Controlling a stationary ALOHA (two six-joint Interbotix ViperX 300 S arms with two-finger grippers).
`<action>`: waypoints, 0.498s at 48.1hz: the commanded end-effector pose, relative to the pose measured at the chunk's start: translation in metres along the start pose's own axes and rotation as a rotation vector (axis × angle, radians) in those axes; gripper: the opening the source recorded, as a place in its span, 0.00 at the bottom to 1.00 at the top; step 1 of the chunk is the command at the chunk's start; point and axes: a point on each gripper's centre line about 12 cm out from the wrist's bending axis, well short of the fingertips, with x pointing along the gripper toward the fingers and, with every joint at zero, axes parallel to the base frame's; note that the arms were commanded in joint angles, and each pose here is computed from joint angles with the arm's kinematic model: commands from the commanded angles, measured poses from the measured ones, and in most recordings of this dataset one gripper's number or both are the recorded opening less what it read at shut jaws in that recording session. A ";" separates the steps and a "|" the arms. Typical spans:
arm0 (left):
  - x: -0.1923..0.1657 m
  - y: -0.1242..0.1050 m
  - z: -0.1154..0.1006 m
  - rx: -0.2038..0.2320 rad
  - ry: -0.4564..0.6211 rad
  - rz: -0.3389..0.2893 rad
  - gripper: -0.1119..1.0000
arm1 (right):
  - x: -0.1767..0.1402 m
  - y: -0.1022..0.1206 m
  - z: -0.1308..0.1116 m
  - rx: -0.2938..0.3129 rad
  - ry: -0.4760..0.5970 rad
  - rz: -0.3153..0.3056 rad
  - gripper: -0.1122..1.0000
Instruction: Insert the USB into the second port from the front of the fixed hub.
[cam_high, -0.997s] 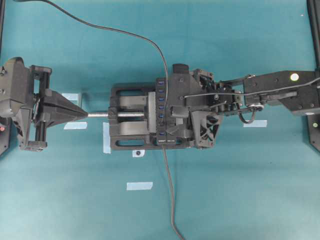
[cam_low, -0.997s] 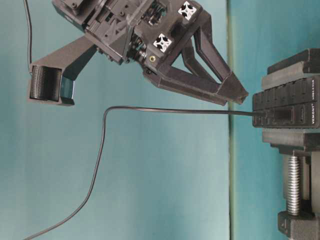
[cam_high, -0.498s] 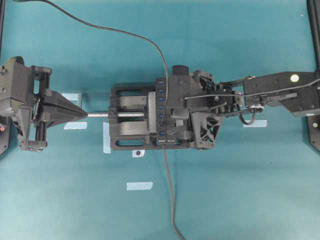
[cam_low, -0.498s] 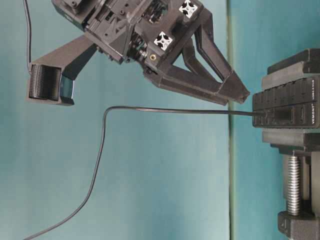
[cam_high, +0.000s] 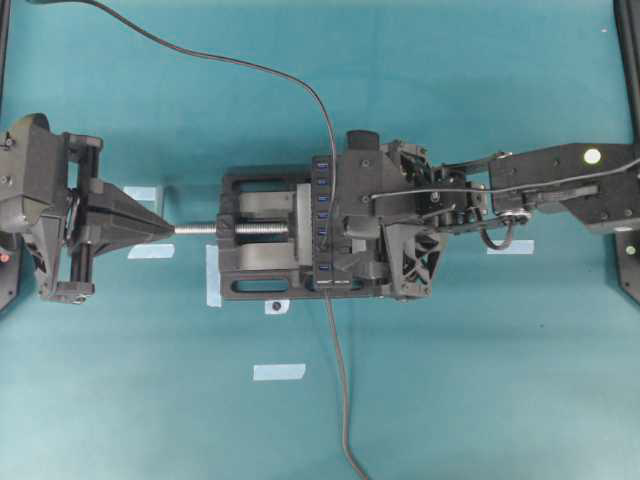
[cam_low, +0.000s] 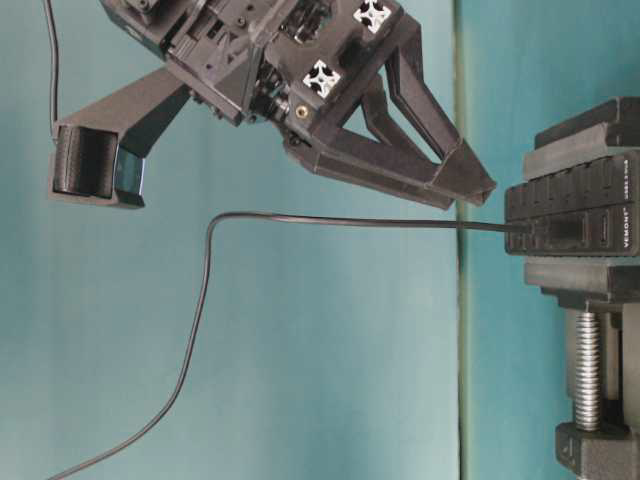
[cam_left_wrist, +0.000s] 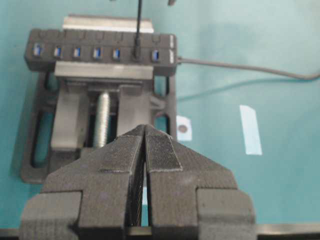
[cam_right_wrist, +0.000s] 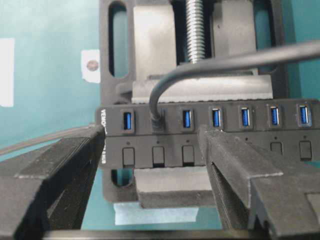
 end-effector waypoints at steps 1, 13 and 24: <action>-0.001 0.000 0.006 -0.001 -0.023 0.000 0.10 | -0.012 0.002 0.010 0.004 -0.049 0.004 0.82; -0.001 0.000 0.007 -0.001 -0.026 0.000 0.10 | -0.011 0.002 0.010 0.007 -0.075 0.007 0.82; -0.001 0.000 0.007 -0.001 -0.028 0.000 0.10 | -0.011 0.002 0.010 0.007 -0.076 0.007 0.82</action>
